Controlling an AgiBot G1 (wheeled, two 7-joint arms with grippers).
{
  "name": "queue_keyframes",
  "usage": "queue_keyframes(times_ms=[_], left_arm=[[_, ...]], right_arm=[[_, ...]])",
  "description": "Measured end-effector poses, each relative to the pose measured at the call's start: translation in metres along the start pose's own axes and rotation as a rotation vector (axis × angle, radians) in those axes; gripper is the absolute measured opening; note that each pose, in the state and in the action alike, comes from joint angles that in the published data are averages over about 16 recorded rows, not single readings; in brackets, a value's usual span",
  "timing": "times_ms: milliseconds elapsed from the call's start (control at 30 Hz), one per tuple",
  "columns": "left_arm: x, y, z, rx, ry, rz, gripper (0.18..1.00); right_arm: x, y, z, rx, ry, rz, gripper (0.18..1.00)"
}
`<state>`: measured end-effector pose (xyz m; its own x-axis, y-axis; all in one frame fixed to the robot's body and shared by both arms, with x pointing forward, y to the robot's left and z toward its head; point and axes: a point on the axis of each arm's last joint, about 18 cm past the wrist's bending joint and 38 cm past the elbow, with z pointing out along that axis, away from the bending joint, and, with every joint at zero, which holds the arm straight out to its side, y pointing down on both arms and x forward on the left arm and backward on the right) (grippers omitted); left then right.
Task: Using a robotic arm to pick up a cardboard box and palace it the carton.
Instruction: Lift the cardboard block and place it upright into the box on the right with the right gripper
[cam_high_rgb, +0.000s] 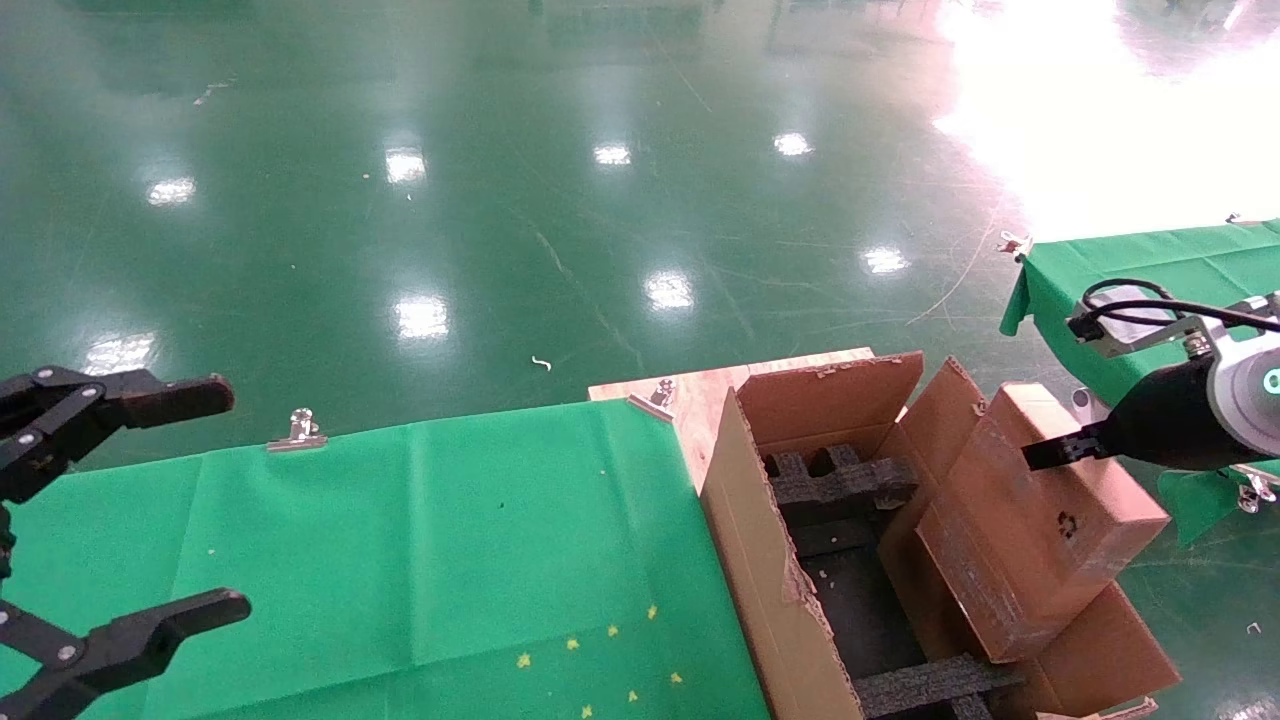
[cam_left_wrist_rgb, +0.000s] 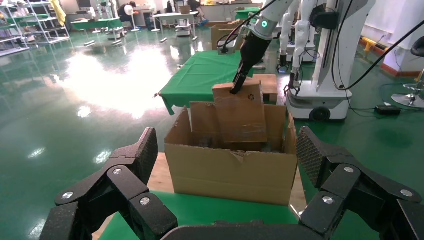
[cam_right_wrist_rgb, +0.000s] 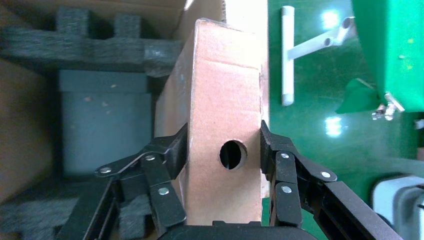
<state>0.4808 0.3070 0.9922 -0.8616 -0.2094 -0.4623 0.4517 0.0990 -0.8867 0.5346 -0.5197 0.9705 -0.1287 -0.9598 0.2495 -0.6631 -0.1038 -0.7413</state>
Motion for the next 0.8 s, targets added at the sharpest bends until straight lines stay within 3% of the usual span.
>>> queue_keyframes(times_ms=[367,800], left_arm=[[0.0,0.0,0.0,0.0,0.0,0.0,1.001],[0.0,0.0,0.0,0.0,0.0,0.0,1.001]], right_arm=[[-0.008,-0.002,0.013,0.015,0.013,-0.014,0.467],[-0.033,0.013,0.025,-0.068,-0.064,-0.059,0.463]])
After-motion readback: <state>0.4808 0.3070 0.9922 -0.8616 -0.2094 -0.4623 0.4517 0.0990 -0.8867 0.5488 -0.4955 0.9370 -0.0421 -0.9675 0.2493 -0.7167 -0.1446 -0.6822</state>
